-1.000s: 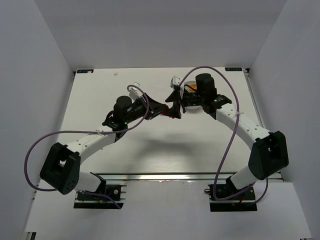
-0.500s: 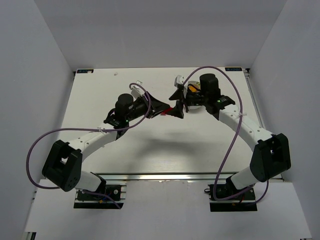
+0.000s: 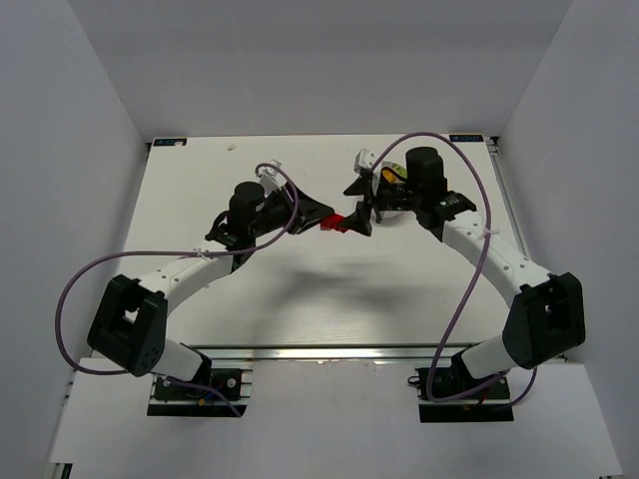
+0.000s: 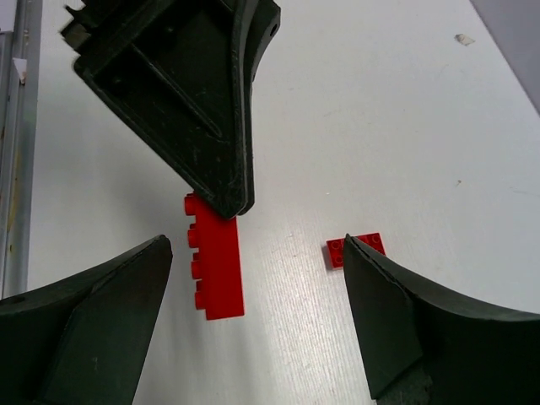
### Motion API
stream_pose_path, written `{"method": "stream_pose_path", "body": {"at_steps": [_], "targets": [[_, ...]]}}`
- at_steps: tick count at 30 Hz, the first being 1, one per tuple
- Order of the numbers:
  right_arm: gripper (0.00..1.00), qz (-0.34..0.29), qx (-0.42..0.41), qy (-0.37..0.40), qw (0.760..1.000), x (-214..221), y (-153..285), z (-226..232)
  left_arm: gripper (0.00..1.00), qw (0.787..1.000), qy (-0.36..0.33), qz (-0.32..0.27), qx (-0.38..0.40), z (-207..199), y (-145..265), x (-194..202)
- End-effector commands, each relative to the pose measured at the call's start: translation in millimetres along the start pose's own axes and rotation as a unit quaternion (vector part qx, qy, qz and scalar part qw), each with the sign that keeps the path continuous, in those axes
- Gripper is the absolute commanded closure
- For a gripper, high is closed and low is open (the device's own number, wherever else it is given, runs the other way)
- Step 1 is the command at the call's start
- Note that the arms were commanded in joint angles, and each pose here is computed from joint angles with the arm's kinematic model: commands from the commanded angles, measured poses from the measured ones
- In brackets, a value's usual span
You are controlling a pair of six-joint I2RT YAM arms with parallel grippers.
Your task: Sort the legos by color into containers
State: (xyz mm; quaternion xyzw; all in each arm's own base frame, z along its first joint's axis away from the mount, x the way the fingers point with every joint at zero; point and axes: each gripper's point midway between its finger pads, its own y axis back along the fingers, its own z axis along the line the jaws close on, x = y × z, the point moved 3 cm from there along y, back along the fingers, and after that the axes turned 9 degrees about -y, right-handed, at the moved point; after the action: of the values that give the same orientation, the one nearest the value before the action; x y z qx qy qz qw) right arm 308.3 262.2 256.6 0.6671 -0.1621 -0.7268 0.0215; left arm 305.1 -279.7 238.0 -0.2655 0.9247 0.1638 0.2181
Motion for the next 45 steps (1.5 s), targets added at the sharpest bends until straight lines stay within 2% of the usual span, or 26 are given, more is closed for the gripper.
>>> {"method": "stream_pose_path", "body": {"at_steps": [1, 6, 9, 10, 12, 13, 15, 16, 19, 20, 23, 24, 31, 35, 39, 45], "targets": [[0.13, -0.021, 0.022, 0.04, 0.999, -21.4, 17.0, 0.7, 0.95, 1.0, -0.019, -0.009, -0.014, 0.3, -4.7, -17.0], [0.14, -0.032, 0.048, 0.055, 0.997, -30.6, 39.2, -1.4, 0.96, 0.998, -0.031, -0.009, -0.058, 22.3, -21.7, -29.1], [0.19, -0.038, 0.073, 0.053, 0.995, -34.8, 52.5, -3.3, 0.97, 0.997, -0.033, -0.015, -0.063, 28.4, -41.6, -40.1], [0.29, -0.038, 0.082, 0.048, 0.995, -33.9, 55.7, -5.0, 0.98, 0.997, -0.037, -0.024, -0.056, 22.5, -48.4, -49.7], [0.42, -0.041, 0.1, 0.04, 0.993, -35.5, 64.8, -7.9, 1.0, 0.998, -0.027, -0.029, -0.057, 31.8, -67.2, -55.8], [0.64, -0.04, 0.106, 0.035, 0.993, -32.8, 67.7, -9.3, 1.0, 0.998, -0.031, -0.042, -0.044, 22.2, -76.0, -69.0], [0.85, -0.041, 0.121, 0.029, 0.991, -31.9, 75.1, -12.5, 1.0, 0.998, -0.021, -0.046, -0.044, 32.8, -95.9, -74.6], [1.0, -0.043, 0.13, 0.02, 0.99, -31.8, 78.3, -13.9, 1.0, 0.998, -0.024, -0.058, -0.03, 23.1, -103.6, -85.8], [1.0, -0.044, 0.164, 0.004, 0.985, -28.3, 91.0, -22.2, 1.0, 0.997, -0.016, -0.069, -0.027, 32.5, -125.9, -95.1], [1.0, -0.047, 0.173, 0.003, 0.984, -27.8, 96.4, -24.7, 1.0, 0.997, -0.02, -0.08, -0.015, 23.6, -131.1, -105.2], [1.0, -0.047, 0.186, -0.006, 0.981, -20.8, 103.8, -28.9, 1.0, 0.996, -0.003, -0.093, 0.002, 26.3, -148.4, -112.0], [1.0, -0.047, 0.189, -0.009, 0.981, -18.7, 105.4, -29.4, 1.0, 0.994, -0.003, -0.104, 0.018, 15.5, -152.0, -121.2], [1.0, -0.047, 0.202, -0.024, 0.978, -12.3, 112.9, -35.6, 1.0, 0.989, -0.005, -0.143, 0.027, 16.4, -182.9, -134.1], [1.0, -0.05, 0.203, -0.03, 0.977, -10.7, 114.1, -36.6, 1.0, 0.987, -0.028, -0.161, 0.009, 15.2, -198.7, -139.9], [1.0, -0.051, 0.207, -0.032, 0.977, -10.3, 116.7, -37.7, 1.0, 0.986, -0.037, -0.158, -0.03, 30.6, -214.3, -136.1], [1.0, -0.053, 0.211, -0.034, 0.975, -11.0, 120.3, -38.5, 0.97, 0.982, -0.041, -0.17, -0.075, 42.6, -218.9, -137.8]]}}
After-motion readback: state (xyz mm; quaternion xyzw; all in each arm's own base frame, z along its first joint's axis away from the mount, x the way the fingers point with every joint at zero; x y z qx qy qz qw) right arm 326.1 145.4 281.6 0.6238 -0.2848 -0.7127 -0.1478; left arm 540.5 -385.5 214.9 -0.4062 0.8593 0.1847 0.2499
